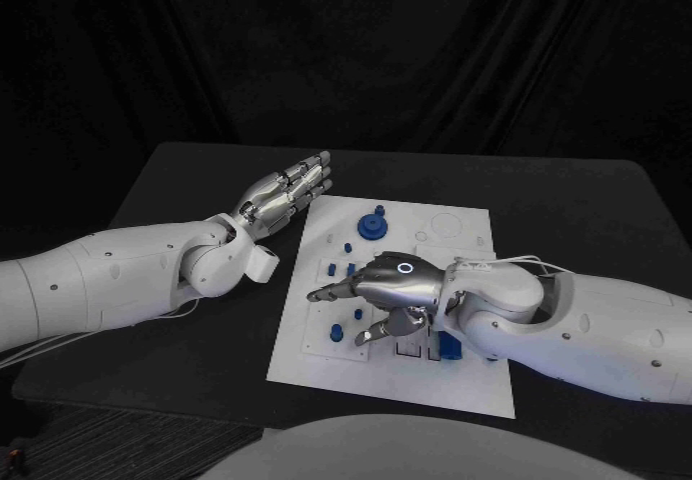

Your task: Assemble the parts on the task board

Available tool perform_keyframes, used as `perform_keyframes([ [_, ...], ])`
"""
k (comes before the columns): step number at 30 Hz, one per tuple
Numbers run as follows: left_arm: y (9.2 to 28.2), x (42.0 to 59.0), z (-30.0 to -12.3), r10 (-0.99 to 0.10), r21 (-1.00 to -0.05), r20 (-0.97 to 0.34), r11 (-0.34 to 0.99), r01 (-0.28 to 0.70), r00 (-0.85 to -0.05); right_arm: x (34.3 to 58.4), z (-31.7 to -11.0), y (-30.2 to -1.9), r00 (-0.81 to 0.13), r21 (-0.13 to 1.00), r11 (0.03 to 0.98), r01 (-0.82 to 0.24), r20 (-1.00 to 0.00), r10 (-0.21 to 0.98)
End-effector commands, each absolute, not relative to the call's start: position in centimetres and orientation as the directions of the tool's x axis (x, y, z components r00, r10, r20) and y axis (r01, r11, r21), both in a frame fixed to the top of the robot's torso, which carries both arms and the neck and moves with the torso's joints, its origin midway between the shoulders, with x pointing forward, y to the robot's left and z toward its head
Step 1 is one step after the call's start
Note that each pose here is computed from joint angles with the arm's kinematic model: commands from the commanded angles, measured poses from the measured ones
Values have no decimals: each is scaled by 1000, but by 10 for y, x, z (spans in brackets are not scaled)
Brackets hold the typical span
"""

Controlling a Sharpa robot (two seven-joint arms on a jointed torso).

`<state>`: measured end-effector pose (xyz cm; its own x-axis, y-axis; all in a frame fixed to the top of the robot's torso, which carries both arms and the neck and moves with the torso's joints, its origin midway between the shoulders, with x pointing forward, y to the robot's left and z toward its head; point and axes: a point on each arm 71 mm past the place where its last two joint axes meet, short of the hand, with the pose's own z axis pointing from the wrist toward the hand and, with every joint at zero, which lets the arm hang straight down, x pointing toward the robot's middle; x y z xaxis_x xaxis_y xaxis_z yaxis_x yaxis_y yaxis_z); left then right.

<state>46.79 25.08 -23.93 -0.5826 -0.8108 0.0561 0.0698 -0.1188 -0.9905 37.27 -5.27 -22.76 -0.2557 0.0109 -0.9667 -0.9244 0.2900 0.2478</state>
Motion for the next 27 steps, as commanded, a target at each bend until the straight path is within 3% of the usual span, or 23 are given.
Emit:
perform_keyframes([
  [1,252,466,-233,-808,-974,67,-181,138,-585,378,-198,-68,-230,274,271,-923,-956,182],
  [7,257,464,-232,-818,-974,61,-175,147,-572,399,-146,-121,-304,399,386,-832,-909,284],
  [12,259,463,-231,-831,-972,48,-167,165,-554,415,-127,-176,-370,489,545,-681,-872,319],
  [16,260,464,-229,-844,-967,34,-164,197,-536,423,-130,-211,-412,511,656,-555,-854,316],
  [20,260,465,-228,-861,-961,13,-151,232,-508,422,-147,-238,-477,516,748,-418,-825,302],
  [27,265,465,-227,-902,-955,-40,-92,283,-430,415,-178,-262,-600,472,852,-228,-757,259],
])
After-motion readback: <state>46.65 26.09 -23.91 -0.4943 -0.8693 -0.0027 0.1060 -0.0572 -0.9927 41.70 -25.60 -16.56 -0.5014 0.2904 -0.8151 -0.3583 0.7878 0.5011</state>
